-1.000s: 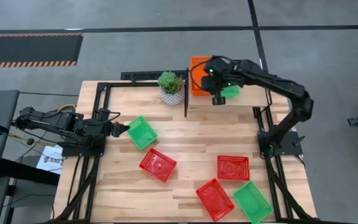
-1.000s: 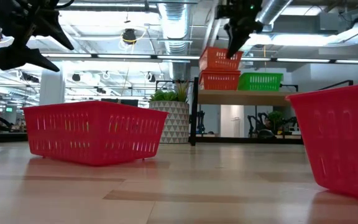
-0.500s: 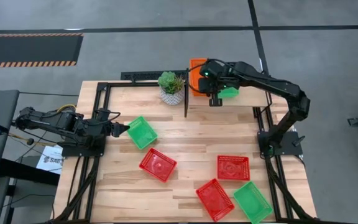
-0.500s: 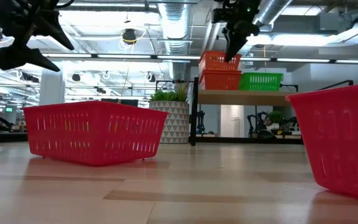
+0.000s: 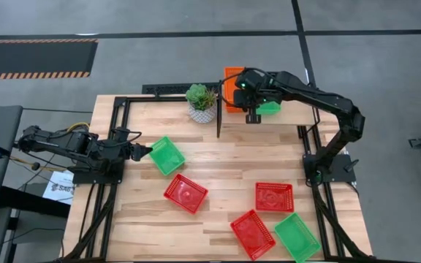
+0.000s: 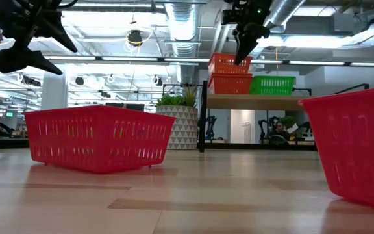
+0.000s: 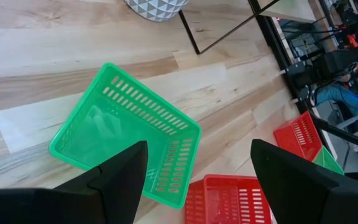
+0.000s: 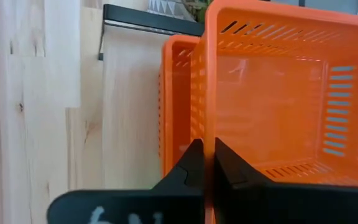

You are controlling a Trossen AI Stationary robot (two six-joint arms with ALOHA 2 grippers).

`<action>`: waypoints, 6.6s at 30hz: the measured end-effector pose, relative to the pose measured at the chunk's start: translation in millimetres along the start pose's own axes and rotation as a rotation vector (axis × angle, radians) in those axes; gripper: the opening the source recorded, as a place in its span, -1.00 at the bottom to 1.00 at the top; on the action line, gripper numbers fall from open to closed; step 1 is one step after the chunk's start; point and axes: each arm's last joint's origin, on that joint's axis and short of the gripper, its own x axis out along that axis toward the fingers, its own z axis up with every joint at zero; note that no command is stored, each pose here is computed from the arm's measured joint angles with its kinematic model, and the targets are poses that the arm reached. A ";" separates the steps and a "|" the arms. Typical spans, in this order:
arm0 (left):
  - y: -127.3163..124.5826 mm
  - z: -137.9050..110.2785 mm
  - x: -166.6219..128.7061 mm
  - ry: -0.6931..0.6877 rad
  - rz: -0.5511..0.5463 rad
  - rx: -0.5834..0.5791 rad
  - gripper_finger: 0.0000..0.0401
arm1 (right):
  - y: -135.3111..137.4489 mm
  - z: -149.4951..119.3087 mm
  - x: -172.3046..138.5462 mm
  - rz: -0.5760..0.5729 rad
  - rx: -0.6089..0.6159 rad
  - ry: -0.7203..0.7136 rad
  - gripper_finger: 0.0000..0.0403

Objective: Stack baskets on shelf by color
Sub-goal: Stack the orange bin on the orange bin on the shelf, then stack the bottom green bin on the green bin on the shelf

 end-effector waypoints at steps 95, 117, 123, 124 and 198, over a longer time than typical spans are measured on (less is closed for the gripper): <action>0.9 -5.0 -0.4 0.157 -0.024 0.024 0.36 | 432.0 -63.3 -164.6 0.793 0.735 0.402 0.11; 2.4 -2.6 -0.1 0.070 0.012 -0.022 0.36 | 491.8 -130.4 -145.9 0.567 0.131 0.376 0.11; 2.5 -2.5 0.0 0.064 0.015 -0.035 0.36 | 499.4 -139.2 -124.0 0.504 0.101 0.391 0.11; 2.5 -2.4 0.0 0.063 0.015 -0.041 0.36 | 500.0 -140.5 -121.2 0.499 0.099 0.392 0.11; 4.0 0.1 0.0 -0.032 0.044 -0.062 0.36 | 21.3 -56.6 -92.9 -0.136 0.056 -0.063 -0.93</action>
